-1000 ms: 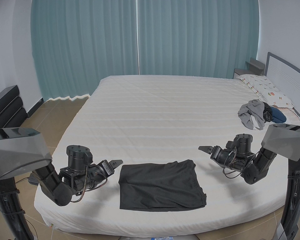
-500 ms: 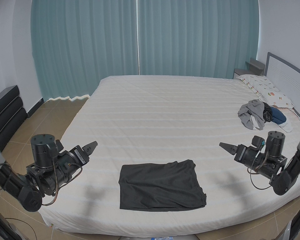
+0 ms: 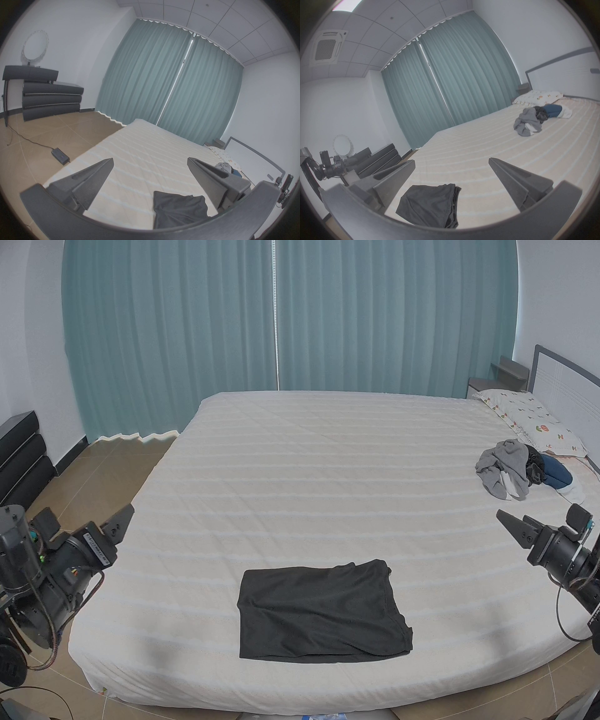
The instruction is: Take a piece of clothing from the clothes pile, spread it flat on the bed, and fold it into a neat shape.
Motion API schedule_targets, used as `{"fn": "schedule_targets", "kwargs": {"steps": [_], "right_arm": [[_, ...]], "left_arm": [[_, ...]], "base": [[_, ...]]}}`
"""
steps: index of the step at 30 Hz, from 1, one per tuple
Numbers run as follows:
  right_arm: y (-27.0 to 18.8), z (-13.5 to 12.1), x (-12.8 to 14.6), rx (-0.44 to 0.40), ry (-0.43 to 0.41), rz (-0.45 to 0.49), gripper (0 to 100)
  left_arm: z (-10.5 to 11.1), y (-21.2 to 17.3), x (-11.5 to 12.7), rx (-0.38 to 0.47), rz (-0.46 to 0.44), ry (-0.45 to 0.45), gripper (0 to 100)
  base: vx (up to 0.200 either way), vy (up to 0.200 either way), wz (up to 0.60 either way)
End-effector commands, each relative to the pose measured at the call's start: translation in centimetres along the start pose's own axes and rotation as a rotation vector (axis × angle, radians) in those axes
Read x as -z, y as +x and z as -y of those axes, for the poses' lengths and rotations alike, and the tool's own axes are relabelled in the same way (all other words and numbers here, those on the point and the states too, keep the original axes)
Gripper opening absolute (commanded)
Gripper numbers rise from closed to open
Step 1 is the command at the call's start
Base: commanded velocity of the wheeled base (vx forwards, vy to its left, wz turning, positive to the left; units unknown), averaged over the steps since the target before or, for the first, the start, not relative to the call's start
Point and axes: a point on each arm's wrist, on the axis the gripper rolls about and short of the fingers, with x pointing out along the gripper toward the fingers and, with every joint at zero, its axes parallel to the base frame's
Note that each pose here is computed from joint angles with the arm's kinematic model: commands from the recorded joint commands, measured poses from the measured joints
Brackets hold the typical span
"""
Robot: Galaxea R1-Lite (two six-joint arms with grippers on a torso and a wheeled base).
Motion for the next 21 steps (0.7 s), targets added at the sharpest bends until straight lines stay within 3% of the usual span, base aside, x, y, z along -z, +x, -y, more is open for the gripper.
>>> {"fn": "schedule_targets", "kwargs": {"steps": [1, 6, 14, 21], "right_arm": [[-5.1, -1.5, -1.1, -0.052, -0.074, 0.088, 100], [-9.3, -2.5, -1.0, -0.092, -0.094, 0.035, 100], [-13.8, -3.5, -0.6, -0.102, -0.162, -0.008, 100], [-21.5, -4.4, 0.1, -0.181, -0.213, -0.073, 100]], "left_arm": [[-1.1, -4.9, -2.4, 0.008, 0.131, 0.001, 100], [-3.0, -9.5, -3.0, -0.016, 0.183, 0.073, 100], [-5.1, -13.3, -2.4, -0.060, 0.230, 0.172, 100], [-7.5, -17.8, -0.7, -0.192, 0.327, 0.305, 100]], "base": [[0.000, 0.000, 0.00], [0.000, 0.000, 0.00], [0.000, 0.000, 0.00], [0.000, 0.000, 0.00]]}}
